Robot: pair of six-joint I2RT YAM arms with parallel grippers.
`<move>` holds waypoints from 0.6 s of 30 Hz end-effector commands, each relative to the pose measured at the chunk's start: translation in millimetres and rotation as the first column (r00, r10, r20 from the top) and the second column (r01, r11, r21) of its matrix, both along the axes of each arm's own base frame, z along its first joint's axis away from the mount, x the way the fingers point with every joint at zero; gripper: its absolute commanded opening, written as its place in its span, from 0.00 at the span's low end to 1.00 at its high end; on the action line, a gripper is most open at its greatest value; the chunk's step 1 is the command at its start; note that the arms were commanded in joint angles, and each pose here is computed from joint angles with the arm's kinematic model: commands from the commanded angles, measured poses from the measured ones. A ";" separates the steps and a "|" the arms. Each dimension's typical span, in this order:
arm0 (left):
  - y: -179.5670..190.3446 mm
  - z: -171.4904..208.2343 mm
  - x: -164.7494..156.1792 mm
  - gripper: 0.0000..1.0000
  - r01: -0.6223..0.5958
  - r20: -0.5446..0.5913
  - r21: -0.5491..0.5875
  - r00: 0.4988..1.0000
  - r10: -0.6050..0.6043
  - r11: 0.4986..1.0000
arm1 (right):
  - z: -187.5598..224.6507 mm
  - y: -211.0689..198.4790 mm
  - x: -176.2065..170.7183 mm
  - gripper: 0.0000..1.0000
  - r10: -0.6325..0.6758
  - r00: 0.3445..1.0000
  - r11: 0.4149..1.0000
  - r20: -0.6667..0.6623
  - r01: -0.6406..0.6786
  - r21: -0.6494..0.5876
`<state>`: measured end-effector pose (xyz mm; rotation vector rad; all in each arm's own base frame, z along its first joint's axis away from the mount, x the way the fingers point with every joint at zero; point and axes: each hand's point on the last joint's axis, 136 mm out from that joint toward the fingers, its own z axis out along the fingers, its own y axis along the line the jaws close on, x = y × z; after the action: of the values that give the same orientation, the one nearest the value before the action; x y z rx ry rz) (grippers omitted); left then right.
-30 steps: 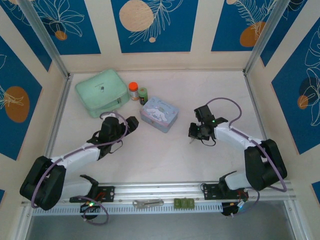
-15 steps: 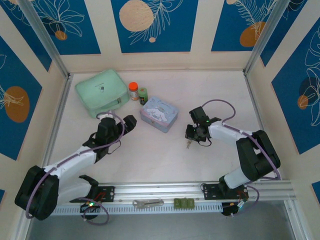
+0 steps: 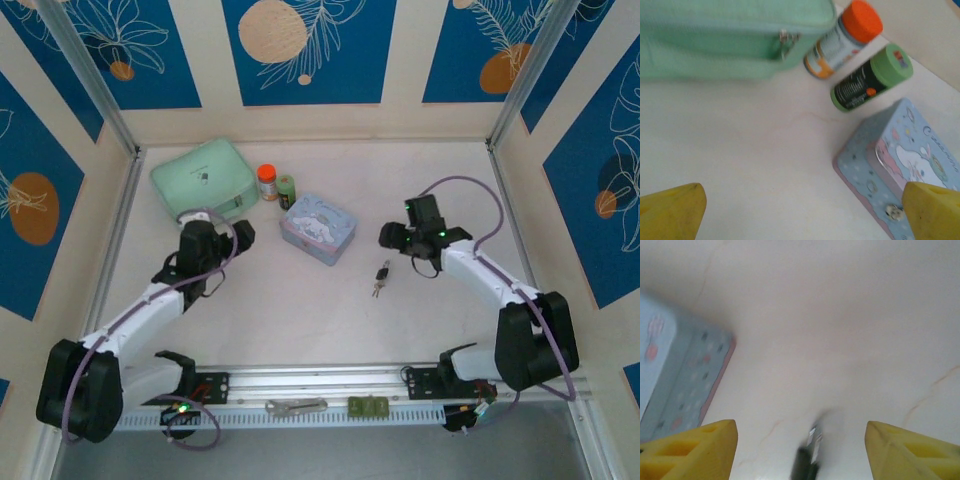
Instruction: Unlock the padlock with the key
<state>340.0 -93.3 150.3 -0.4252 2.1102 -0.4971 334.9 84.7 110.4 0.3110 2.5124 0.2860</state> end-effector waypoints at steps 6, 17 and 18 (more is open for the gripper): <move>36.7 18.6 7.2 1.00 0.037 0.019 0.364 0.999 -0.047 0.931 | -5.9 -87.2 35.0 0.67 -0.078 0.983 0.990 0.164 0.097 -0.107; 69.5 2.5 5.2 1.00 -0.059 0.109 0.585 0.994 -0.006 0.809 | 7.4 -83.9 56.2 0.68 0.041 0.847 0.979 0.531 0.072 -0.191; 72.1 0.1 6.0 1.00 -0.077 0.127 0.596 0.992 0.000 0.799 | 10.1 -81.6 57.8 0.68 0.054 0.824 0.978 0.564 0.070 -0.197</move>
<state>341.9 -37.9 143.9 -0.0681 2.0909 0.0687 366.4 -1.9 72.4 0.2262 2.1727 0.0999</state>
